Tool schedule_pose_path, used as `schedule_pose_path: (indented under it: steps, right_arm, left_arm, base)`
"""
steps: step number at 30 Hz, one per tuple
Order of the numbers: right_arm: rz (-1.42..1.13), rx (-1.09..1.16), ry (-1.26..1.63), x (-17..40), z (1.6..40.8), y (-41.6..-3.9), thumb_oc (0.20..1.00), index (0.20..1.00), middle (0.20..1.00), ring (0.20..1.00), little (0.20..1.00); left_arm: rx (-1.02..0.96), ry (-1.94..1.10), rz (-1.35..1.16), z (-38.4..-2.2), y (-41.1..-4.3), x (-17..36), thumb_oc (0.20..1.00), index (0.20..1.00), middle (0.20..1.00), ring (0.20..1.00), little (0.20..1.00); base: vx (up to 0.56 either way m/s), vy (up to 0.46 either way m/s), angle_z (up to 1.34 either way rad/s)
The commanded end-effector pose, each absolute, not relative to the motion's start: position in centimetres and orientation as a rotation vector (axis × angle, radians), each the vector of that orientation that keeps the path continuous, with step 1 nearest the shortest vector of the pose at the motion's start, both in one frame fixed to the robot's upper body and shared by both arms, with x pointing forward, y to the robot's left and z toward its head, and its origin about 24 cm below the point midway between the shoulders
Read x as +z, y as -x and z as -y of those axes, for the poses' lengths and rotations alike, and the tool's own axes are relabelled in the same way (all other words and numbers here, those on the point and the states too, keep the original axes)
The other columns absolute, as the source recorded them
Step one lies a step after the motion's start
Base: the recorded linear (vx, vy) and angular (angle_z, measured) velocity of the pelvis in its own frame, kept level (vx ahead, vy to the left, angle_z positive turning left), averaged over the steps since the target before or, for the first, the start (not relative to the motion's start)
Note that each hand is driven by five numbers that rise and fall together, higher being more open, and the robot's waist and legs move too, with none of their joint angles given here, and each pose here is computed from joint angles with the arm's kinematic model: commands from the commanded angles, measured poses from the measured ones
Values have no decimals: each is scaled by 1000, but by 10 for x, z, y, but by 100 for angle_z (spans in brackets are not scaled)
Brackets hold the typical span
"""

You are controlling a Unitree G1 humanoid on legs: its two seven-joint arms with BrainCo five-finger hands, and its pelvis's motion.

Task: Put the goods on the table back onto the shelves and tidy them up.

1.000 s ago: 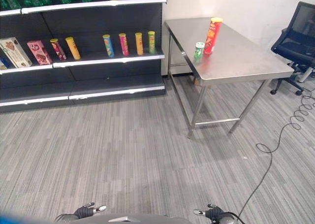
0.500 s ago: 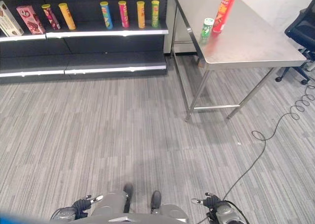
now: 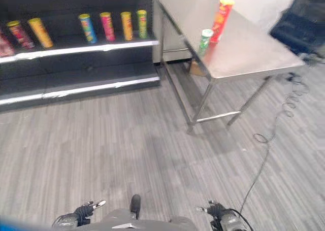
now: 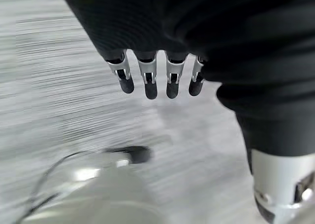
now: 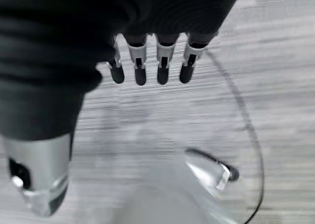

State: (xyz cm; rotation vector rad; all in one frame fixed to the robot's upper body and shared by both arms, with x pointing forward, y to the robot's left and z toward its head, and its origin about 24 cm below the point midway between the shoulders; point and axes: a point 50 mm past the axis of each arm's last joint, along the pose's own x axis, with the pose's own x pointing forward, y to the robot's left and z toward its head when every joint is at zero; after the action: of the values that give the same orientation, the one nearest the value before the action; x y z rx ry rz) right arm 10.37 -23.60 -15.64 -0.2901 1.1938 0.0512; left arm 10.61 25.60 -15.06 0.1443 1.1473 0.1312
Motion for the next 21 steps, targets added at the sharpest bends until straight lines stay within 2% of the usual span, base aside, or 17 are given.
schedule_pose_path:
  steps: [1, 6, 13, 21]
  right_arm:
    - [-1092, 0, 300, -143, 249, -135, 1000, 1000, 1000, 1000, 1000]
    - [-1168, -3, 304, -150, 251, -117, 1000, 1000, 1000, 1000, 1000]
    - [-1189, 8, 310, -151, 251, -113, 1000, 1000, 1000, 1000, 1000]
    - [-1237, 38, 328, -155, 252, -95, 1000, 1000, 1000, 1000, 1000]
  left_arm:
    - [136, -199, -1119, -270, -114, -144, 1000, 1000, 1000, 1000, 1000]
    - [127, -218, -1127, -272, -115, -143, 1000, 1000, 1000, 1000, 1000]
    - [104, -228, -1142, -266, -113, -146, 1000, 1000, 1000, 1000, 1000]
    - [68, -221, -1211, -258, -93, -154, 1000, 1000, 1000, 1000, 1000]
  base:
    - [311, 206, 4]
    - [256, 54, 15]
    - [328, 6, 16]
    - [369, -59, 30]
